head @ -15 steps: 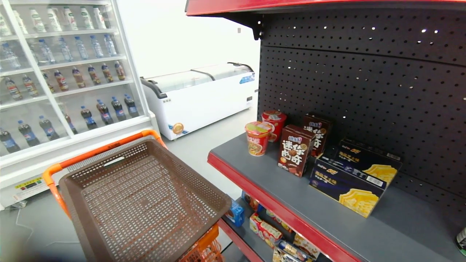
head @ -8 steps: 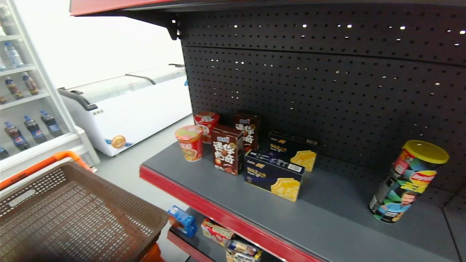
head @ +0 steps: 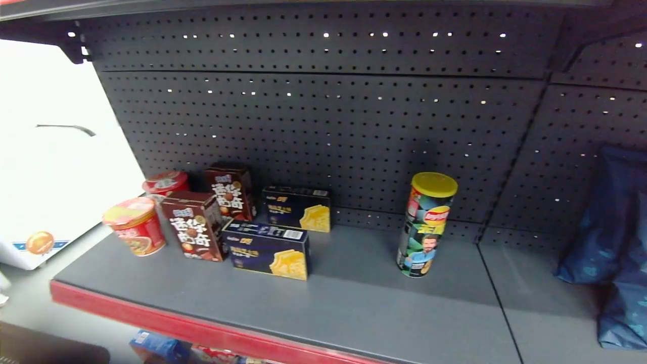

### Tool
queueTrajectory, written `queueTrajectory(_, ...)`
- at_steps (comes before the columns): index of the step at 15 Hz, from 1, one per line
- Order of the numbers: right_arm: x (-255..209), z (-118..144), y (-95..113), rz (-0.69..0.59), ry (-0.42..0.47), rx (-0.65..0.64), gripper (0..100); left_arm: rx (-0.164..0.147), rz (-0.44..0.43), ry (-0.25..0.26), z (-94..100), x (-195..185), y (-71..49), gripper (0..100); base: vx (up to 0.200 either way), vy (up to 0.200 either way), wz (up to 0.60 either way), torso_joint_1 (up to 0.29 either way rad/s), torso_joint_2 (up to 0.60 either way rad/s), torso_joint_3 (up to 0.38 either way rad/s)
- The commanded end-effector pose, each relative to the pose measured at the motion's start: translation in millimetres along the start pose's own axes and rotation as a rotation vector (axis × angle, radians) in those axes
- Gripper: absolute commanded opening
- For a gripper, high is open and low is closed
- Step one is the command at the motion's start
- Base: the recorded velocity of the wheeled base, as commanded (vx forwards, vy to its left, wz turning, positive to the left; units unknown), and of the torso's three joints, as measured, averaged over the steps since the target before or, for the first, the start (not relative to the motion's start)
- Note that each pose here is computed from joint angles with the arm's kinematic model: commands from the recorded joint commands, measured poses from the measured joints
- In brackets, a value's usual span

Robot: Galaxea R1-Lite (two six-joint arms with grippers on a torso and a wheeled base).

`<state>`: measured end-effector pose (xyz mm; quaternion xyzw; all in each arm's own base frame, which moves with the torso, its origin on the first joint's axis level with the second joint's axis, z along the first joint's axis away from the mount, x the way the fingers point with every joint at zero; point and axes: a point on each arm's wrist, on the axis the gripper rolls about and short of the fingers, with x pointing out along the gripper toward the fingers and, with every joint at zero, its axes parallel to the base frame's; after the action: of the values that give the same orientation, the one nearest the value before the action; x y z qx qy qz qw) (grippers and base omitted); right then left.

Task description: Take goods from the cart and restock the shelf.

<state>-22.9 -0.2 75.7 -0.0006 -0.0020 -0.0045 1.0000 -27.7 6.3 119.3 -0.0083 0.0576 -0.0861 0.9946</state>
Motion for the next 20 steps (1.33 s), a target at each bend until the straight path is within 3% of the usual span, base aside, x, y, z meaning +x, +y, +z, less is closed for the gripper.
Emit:
queueTrajectory(1, 0, 0, 0, 0.001, 0.001, 0.000, 100, -0.001, 0.001, -0.001, -0.5, 0, 0.0, 0, 0.000, 0.000, -0.60, 0.007, 0.00, 0.002)
queueTrajectory(8, 0, 0, 0, 0.003, 0.001, -0.006, 100, -0.002, 0.033, -0.013, 2.7, -1, 0.6, 0, 0.000, 0.000, 0.00, 0.000, 0.00, 0.000)
queueTrajectory(10, 1, 1, -1, -0.052, 0.022, -0.031, 100, -0.001, 0.036, -0.006, 0.5, -1, 0.8, 0, 0.000, 0.000, 0.00, 0.000, 0.00, 0.000)
queueTrajectory(11, 4, 15, 0, -0.110, 0.040, -0.035, 100, -0.007, 0.044, -0.015, 5.0, -1, 0.8, 0, 0.000, 0.000, 0.00, 0.000, 0.00, 0.000)
queueTrajectory(12, 6, 85, 0, -0.113, -0.057, -0.030, 100, -0.005, 0.042, -0.017, 7.0, -2, 0.9, 0, 0.000, 0.000, 0.00, 0.000, 0.00, 0.000)
queueTrajectory(13, 57, 168, -2, -0.094, 0.005, 0.072, 100, -0.004, 0.045, -0.006, 3.3, -1, 0.9, 0, 0.000, 0.000, 0.00, 0.000, 0.00, 0.000)
queueTrajectory(14, 66, 161, 2, 0.069, 0.062, 0.007, 100, 0.000, 0.042, 0.028, -5.5, 3, 1.1, 0, 0.000, 0.000, 0.00, 0.000, 0.00, 0.000)
queueTrajectory(15, 64, 135, 6, 0.223, 0.121, -0.107, 100, 0.007, 0.045, 0.033, -9.0, 4, 1.1, 0, 0.000, 0.000, 0.00, 0.000, 0.00, 0.000)
queueTrajectory(20, 77, 121, 23, 0.511, 0.199, -0.154, 100, 0.002, 0.046, 0.017, -12.5, 2, 1.4, 0, 0.000, 0.000, 0.00, 0.000, 0.00, 0.000)
